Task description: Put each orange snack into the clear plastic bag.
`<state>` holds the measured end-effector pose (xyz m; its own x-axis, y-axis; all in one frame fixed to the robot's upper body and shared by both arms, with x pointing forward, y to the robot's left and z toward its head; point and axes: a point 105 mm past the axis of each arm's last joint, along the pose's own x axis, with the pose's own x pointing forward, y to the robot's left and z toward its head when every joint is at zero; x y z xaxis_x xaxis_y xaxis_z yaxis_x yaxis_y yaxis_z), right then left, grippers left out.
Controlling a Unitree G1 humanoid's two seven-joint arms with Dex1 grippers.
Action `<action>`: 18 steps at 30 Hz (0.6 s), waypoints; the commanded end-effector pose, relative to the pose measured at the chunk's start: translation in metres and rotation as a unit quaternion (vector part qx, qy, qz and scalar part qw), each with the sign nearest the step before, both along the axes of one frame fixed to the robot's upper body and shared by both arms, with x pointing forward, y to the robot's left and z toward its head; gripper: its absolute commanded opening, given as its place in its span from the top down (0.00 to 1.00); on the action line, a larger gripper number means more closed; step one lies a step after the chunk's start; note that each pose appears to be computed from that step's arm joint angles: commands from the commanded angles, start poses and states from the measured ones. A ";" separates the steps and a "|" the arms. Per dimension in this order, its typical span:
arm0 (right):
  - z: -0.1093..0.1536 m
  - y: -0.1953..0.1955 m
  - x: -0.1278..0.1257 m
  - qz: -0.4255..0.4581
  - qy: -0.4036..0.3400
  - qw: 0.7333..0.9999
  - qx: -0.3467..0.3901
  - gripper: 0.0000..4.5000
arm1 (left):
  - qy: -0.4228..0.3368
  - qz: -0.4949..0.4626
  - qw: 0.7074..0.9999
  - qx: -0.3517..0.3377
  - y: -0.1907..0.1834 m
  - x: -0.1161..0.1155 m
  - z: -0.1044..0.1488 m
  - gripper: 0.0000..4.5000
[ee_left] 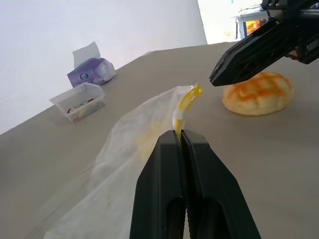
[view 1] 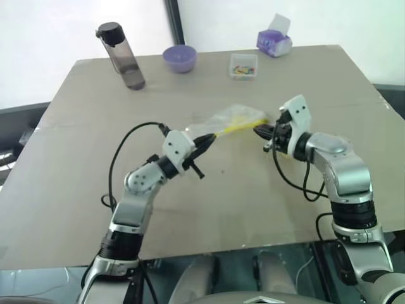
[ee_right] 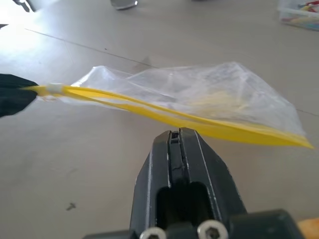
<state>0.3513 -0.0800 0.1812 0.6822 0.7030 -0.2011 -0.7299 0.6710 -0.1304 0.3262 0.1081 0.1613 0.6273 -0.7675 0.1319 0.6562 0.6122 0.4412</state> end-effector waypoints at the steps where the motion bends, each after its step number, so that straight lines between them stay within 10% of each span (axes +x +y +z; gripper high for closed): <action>1: 0.020 0.012 -0.006 0.020 -0.026 0.999 0.016 0.98 | -0.033 -0.032 0.999 0.002 -0.004 -0.005 0.011 1.00; 18: 0.003 0.031 0.015 0.028 -0.049 0.998 -0.023 0.98 | -0.050 -0.102 0.993 0.021 -0.020 -0.019 0.011 1.00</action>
